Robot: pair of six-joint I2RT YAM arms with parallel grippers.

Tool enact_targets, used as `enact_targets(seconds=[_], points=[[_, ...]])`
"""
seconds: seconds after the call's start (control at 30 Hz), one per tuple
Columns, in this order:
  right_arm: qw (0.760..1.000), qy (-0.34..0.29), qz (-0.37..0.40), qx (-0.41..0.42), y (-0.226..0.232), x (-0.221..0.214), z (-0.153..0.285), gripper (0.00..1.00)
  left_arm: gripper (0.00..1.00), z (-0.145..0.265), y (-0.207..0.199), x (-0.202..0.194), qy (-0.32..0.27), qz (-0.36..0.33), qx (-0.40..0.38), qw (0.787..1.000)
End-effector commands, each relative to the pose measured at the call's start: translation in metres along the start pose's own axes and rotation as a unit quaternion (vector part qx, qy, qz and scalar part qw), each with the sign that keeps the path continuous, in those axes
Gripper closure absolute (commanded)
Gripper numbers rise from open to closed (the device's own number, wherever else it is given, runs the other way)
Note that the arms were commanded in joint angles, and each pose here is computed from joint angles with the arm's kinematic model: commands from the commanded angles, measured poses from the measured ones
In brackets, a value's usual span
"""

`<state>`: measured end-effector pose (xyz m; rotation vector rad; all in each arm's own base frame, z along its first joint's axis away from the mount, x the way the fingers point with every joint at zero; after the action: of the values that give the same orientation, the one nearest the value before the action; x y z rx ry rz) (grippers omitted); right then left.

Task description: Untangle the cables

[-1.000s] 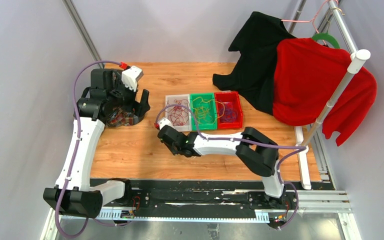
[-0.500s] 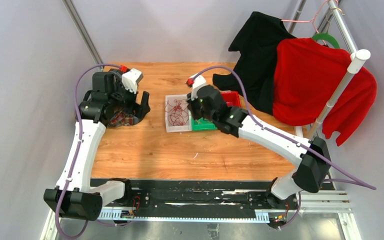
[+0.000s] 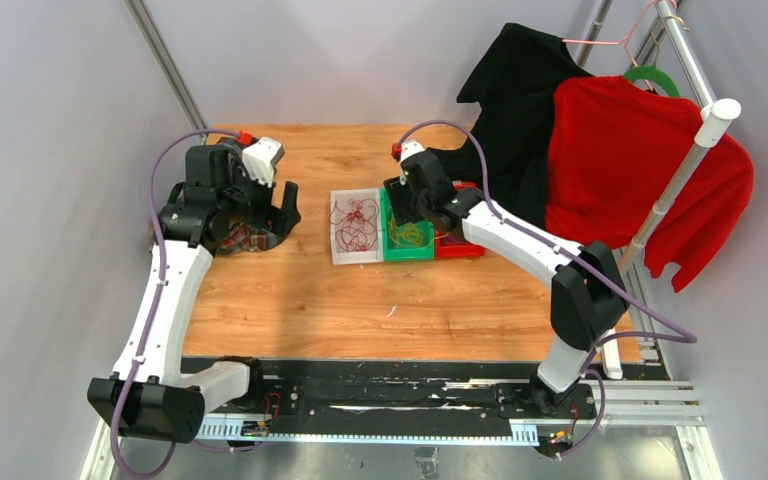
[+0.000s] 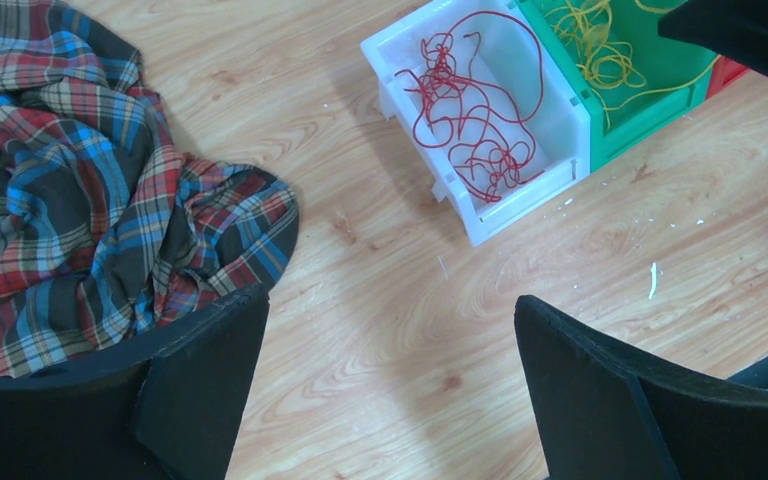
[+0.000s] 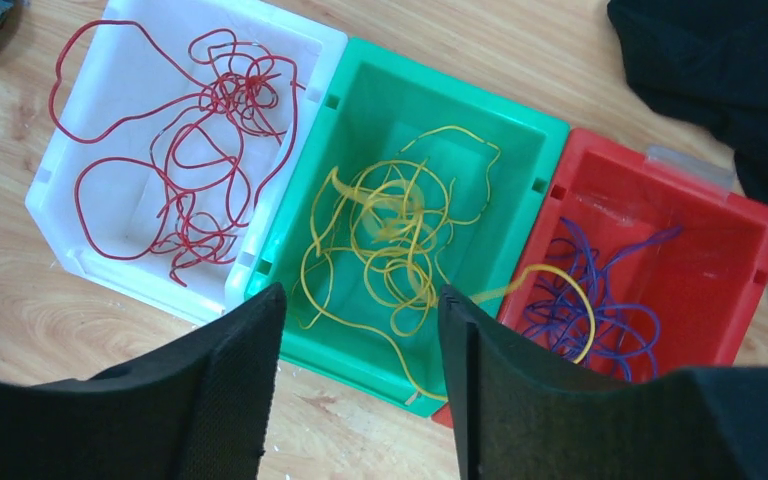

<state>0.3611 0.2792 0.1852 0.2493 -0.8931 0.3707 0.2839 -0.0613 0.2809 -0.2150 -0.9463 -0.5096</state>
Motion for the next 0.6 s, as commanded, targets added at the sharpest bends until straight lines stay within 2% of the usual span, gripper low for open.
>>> enact_targets(seconds=[0.0, 0.1, 0.33, 0.57], points=[[0.999, -0.035, 0.002, -0.018, -0.009, 0.029, 0.020, 0.38, 0.02, 0.008, 0.007, 0.009, -0.026, -0.012, 0.025, 0.999], [0.999, -0.046, 0.002, -0.023, -0.014, 0.031, 0.034, 0.30, 0.02, 0.008, 0.007, 0.009, -0.031, -0.016, 0.027, 0.999], [0.993, -0.092, 0.002, -0.074, -0.046, 0.010, 0.082, 0.28, 0.02, -0.009, 0.016, 0.000, -0.033, -0.021, 0.041, 0.998], [0.978, -0.115, -0.059, -0.164, -0.110, -0.032, 0.131, 0.27, 0.02, -0.046, 0.037, -0.050, -0.037, -0.030, 0.092, 0.995]])
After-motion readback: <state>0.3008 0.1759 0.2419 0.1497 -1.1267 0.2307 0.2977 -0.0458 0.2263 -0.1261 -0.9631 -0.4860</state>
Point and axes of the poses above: each gripper's point midway between its finger pads, its own z axis back along the fingers, its own y axis along the line the jaws close on, x = y × z, the point moved 3 cm from there along z, back along the fingers, and after that the axes turned 4 degrees about -z, right-handed, at the moved point
